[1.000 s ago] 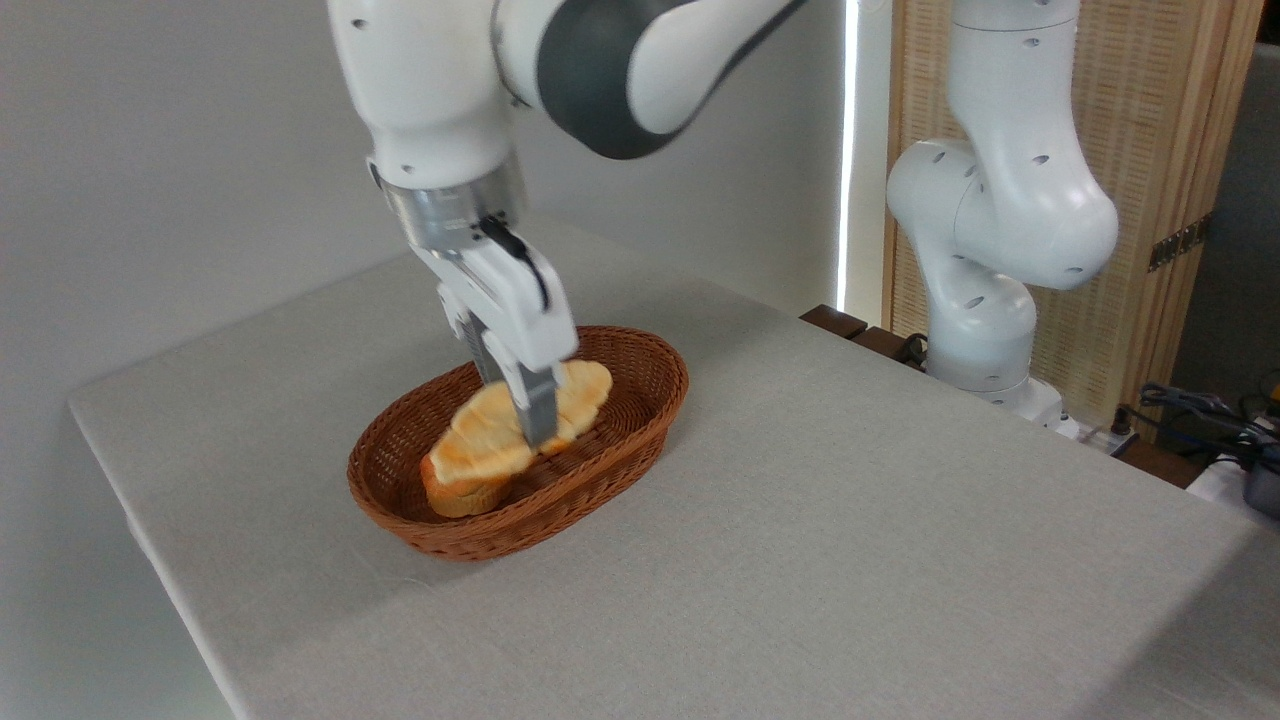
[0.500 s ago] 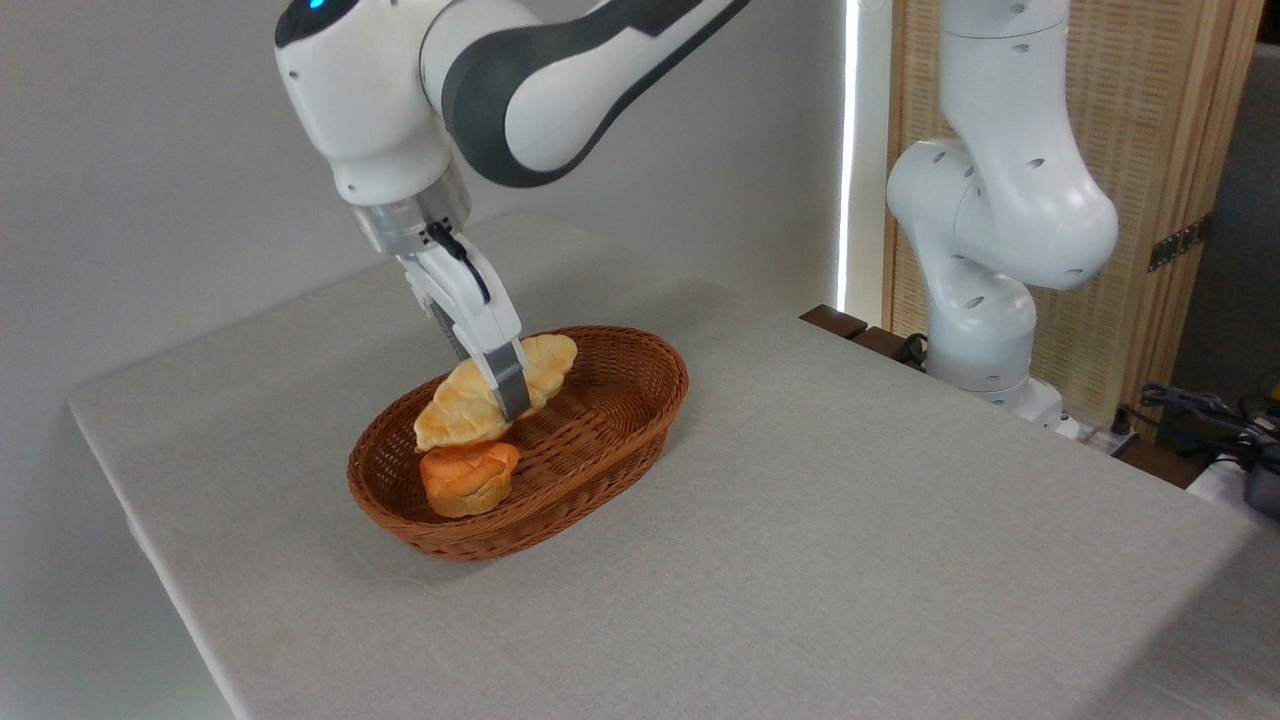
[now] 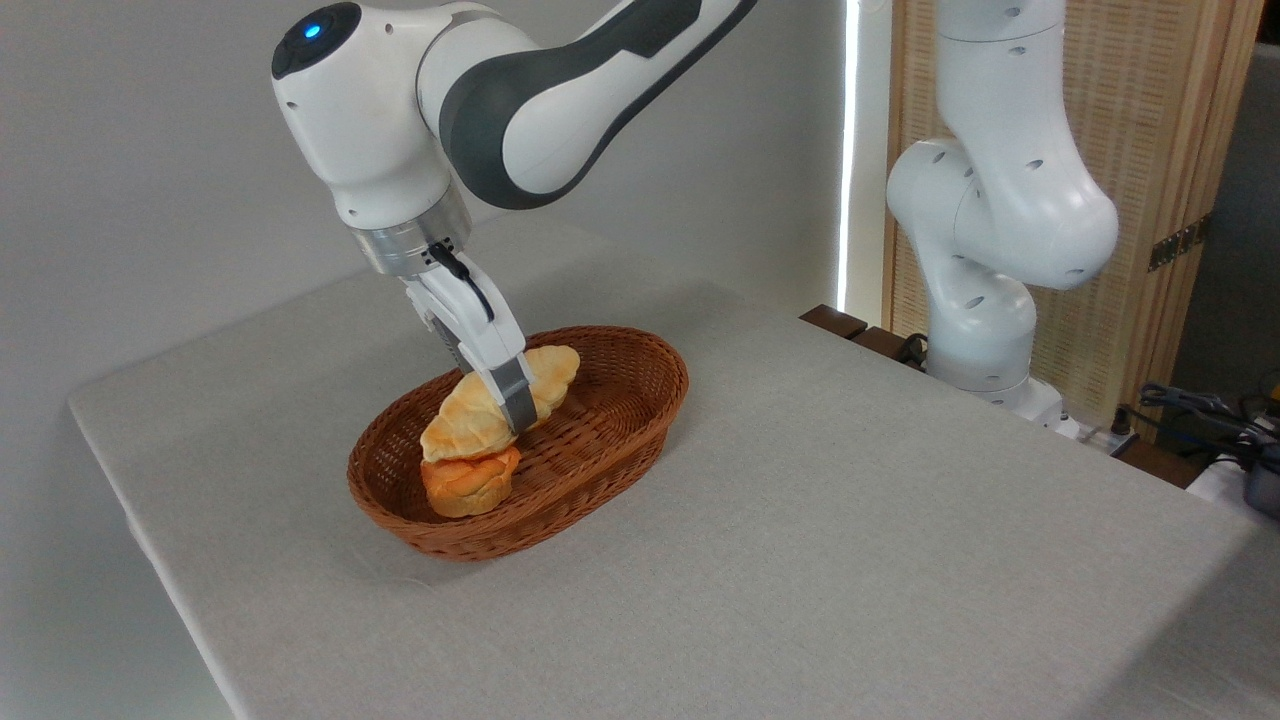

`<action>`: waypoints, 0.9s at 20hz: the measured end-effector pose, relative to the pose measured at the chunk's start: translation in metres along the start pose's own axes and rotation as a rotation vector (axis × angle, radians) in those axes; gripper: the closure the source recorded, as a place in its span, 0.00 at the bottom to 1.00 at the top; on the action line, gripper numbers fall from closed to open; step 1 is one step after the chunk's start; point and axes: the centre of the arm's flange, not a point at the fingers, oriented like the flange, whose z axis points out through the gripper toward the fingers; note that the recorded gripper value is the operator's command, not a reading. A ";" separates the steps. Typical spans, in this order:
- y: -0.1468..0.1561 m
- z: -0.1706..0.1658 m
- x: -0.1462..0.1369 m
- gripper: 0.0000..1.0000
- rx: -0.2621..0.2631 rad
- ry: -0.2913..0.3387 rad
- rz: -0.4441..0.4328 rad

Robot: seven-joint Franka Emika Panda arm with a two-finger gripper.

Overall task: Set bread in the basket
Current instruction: 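Lower the bread slice into the basket beside the bun and release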

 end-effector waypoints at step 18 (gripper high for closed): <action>0.008 -0.032 -0.001 0.00 0.039 0.049 -0.008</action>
